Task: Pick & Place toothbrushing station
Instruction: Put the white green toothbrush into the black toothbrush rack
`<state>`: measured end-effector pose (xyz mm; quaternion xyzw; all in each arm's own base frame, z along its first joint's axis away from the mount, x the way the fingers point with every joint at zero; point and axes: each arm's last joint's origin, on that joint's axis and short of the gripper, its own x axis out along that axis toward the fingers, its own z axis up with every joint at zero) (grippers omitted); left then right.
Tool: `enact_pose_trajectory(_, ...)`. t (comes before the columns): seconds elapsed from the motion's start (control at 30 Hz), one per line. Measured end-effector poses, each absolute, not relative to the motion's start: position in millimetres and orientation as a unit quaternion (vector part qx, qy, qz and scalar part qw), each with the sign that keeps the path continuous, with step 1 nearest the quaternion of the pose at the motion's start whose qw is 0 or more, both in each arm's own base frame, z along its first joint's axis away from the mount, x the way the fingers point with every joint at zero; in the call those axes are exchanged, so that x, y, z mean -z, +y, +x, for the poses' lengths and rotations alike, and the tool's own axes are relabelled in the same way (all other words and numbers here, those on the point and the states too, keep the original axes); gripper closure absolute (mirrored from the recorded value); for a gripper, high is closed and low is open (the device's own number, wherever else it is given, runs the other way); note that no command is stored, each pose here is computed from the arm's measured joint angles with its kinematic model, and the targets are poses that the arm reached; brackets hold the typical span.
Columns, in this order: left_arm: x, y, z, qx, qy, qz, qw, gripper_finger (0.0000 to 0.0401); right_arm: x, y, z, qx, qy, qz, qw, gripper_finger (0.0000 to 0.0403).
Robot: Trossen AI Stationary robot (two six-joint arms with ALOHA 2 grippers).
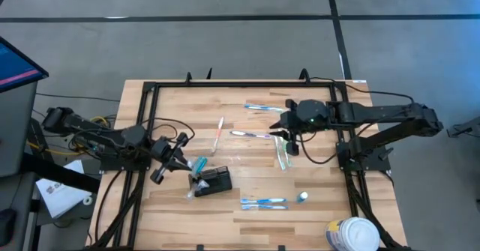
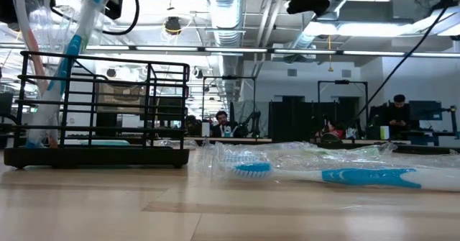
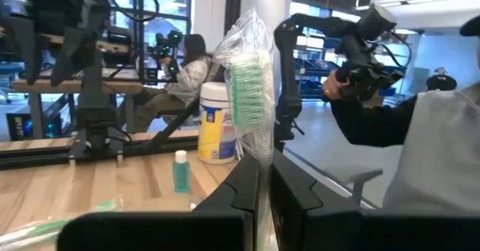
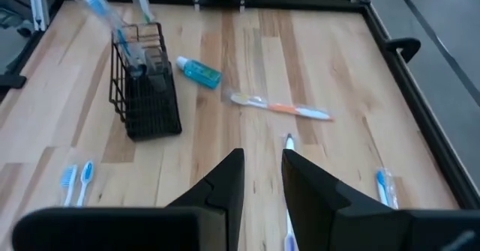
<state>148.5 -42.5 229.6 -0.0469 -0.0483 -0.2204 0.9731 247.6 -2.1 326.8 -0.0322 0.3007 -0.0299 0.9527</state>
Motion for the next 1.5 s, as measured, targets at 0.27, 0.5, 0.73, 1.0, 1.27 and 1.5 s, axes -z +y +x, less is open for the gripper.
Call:
enact_pose_trajectory(0.27, -227.6, -50.2, 147.7, 0.243, -0.047, -0.017, 0.969, 0.0395, -323.4, -2.5, 253.2, 0.032, 0.302, -0.031, 0.952, 0.0321)
enact_pose_trajectory(0.5, -219.6, -50.8, 147.0, 0.241, -0.036, -0.013, 0.970, 0.0395, -322.9, -2.3, 253.9, 0.031, 0.302, -0.032, 0.952, 0.0321)
enact_pose_trajectory(0.73, -198.3, -49.2, 139.4, 0.241, -0.059, -0.019, 0.968, 0.0395, -323.1, -2.0, 253.9, 0.031, 0.301, -0.033, 0.953, 0.0321)
enact_pose_trajectory(1.0, -180.6, -46.8, 131.9, 0.241, -0.068, -0.021, 0.968, 0.0395, -323.2, -2.0, 253.9, 0.031, 0.301, -0.033, 0.953, 0.0321)
enact_pose_trajectory(1.27, -177.6, -46.6, 131.2, 0.241, -0.069, -0.019, 0.968, 0.0395, -323.2, -2.1, 254.0, 0.031, 0.300, -0.033, 0.953, 0.0321)
enact_pose_trajectory(1.5, -167.1, -47.4, 137.4, 0.223, -0.027, -0.017, 0.974, 0.0395, -323.5, -2.1, 254.1, 0.031, 0.299, -0.033, 0.953, 0.0321)
